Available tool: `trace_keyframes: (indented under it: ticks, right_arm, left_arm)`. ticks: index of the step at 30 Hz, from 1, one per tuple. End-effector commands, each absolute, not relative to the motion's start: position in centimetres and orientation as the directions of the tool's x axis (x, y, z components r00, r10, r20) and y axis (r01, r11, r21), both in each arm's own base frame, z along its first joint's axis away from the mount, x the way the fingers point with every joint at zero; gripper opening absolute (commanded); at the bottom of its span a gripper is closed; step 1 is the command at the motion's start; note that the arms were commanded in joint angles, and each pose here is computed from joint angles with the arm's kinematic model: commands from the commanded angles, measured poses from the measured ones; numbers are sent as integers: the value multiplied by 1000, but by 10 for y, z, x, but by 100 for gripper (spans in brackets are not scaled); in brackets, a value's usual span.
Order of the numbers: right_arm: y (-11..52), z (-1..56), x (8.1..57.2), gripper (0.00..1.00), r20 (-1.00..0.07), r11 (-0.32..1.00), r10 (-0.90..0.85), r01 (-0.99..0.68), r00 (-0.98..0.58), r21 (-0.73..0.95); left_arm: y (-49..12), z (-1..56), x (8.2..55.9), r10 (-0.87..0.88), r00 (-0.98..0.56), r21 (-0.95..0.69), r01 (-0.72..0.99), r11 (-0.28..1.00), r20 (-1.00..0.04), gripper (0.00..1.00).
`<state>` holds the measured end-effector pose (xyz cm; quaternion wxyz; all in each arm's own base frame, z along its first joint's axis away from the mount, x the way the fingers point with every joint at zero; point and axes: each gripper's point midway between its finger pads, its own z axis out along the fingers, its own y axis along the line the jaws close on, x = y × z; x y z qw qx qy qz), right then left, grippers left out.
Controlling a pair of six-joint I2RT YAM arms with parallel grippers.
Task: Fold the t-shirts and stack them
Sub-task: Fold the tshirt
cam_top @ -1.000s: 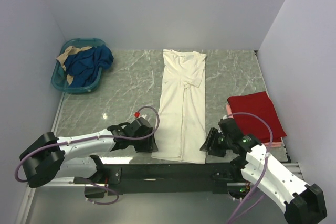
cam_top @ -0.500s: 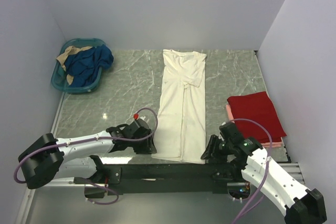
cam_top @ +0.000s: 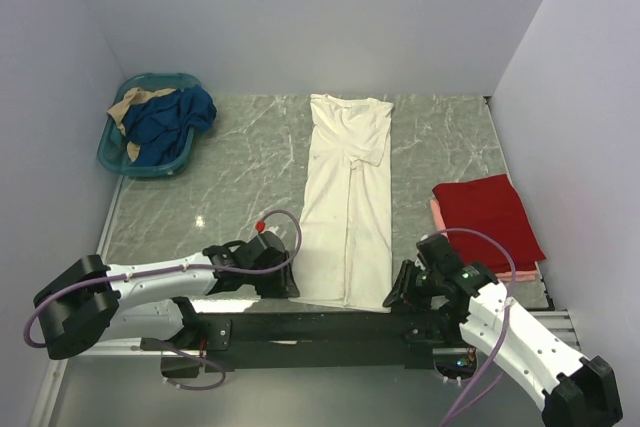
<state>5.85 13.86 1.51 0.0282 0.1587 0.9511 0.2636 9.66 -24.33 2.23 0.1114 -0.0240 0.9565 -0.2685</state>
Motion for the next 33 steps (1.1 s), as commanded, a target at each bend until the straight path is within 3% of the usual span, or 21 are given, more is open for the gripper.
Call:
trace_keyframes:
  ticks: [1, 6, 11, 15, 18, 25, 33]
  right_arm:
    - [145, 14, 67, 39, 8, 796, 323, 276, -946, 539]
    - [150, 11, 69, 29, 20, 776, 328, 282, -944, 565]
    - [159, 19, 74, 23, 19, 748, 324, 268, -946, 608]
    - [159, 27, 73, 6, 7, 753, 301, 242, -954, 613]
    - [157, 30, 65, 1, 9, 757, 261, 211, -965, 618]
    - [149, 43, 44, 0, -1, 772, 182, 143, -983, 619]
    - [152, 80, 79, 0, -161, 778, 217, 71, -963, 624]
  left_arm:
    - [-232, 8, 89, -102, -977, -473, -1, 881, -188, 40]
    - [-235, 9, 90, -106, -975, -474, 0, 880, -196, 34]
    - [-243, 15, 88, -84, -975, -498, 30, 867, -205, 17]
    - [-247, 20, 82, -68, -976, -509, 47, 859, -205, 8]
    - [-248, 23, 78, -57, -978, -515, 56, 855, -202, 1]
    - [-253, 36, 64, -27, -978, -544, 94, 834, -209, 1]
    - [-265, 57, 79, -31, -960, -540, 131, 832, -280, 1]
